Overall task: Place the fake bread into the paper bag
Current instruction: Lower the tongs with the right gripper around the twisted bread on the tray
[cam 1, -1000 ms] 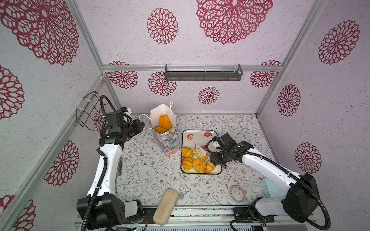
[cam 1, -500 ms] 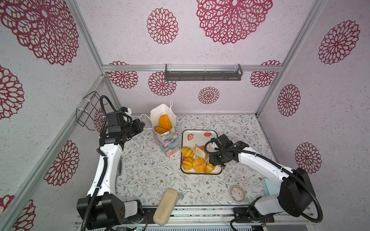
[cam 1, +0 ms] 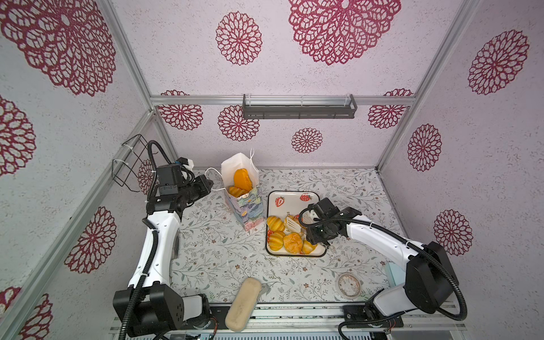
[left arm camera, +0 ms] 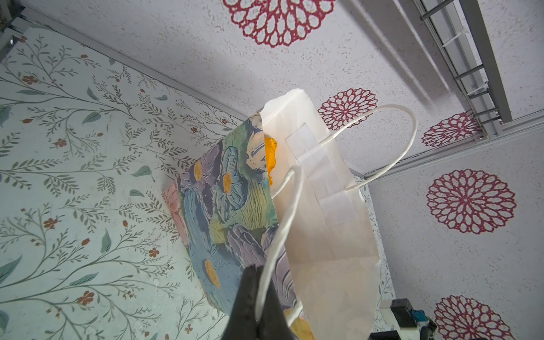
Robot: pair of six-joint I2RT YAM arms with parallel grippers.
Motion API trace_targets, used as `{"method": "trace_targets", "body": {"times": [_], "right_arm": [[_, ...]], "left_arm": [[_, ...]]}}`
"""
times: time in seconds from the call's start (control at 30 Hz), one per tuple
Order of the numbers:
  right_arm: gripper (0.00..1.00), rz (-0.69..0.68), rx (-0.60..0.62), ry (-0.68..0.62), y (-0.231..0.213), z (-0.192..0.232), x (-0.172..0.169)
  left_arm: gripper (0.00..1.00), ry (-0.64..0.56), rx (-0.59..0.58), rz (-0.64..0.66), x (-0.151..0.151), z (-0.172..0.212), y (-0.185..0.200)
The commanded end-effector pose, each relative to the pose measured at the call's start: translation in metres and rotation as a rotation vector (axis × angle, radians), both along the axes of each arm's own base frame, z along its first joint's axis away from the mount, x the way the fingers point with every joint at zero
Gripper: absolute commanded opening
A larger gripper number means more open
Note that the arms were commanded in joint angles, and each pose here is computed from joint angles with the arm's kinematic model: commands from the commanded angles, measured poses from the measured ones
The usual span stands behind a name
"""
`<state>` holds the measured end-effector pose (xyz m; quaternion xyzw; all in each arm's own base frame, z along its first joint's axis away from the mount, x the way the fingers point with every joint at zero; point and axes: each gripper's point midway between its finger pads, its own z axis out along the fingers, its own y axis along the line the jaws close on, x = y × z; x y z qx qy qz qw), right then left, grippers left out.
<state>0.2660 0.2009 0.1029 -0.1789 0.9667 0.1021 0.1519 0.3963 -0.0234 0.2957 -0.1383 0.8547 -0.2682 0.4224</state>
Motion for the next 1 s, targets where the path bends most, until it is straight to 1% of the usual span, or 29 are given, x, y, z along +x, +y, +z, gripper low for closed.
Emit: {"method": "trace_targets", "body": {"times": [0.0,0.33,0.4,0.57,0.8,0.87,0.97], "right_arm": [[0.57,0.007,-0.016,-0.033,-0.001,0.005,0.008],[0.48,0.009,-0.003,-0.029,0.0,0.008,0.005],[0.48,0.007,0.006,-0.032,0.0,0.01,0.003],[0.49,0.001,0.027,-0.043,-0.002,0.019,0.0],[0.5,-0.053,-0.015,-0.055,-0.015,0.022,-0.002],[0.53,-0.063,-0.026,-0.061,-0.017,0.023,-0.001],[0.58,-0.052,-0.011,-0.06,-0.013,0.024,0.0]], "left_arm": [[0.0,0.018,0.0,-0.011,0.0,-0.006,-0.003],[0.0,0.022,0.0,-0.012,0.0,-0.008,-0.003],[0.0,0.024,-0.001,-0.009,0.0,-0.009,-0.003],[0.0,0.023,-0.001,-0.01,0.0,-0.008,-0.003],[0.0,0.022,-0.004,-0.011,0.001,-0.008,-0.003],[0.0,0.023,-0.003,-0.012,0.0,-0.008,-0.003],[0.0,0.021,-0.004,-0.014,0.001,-0.008,-0.004]]}}
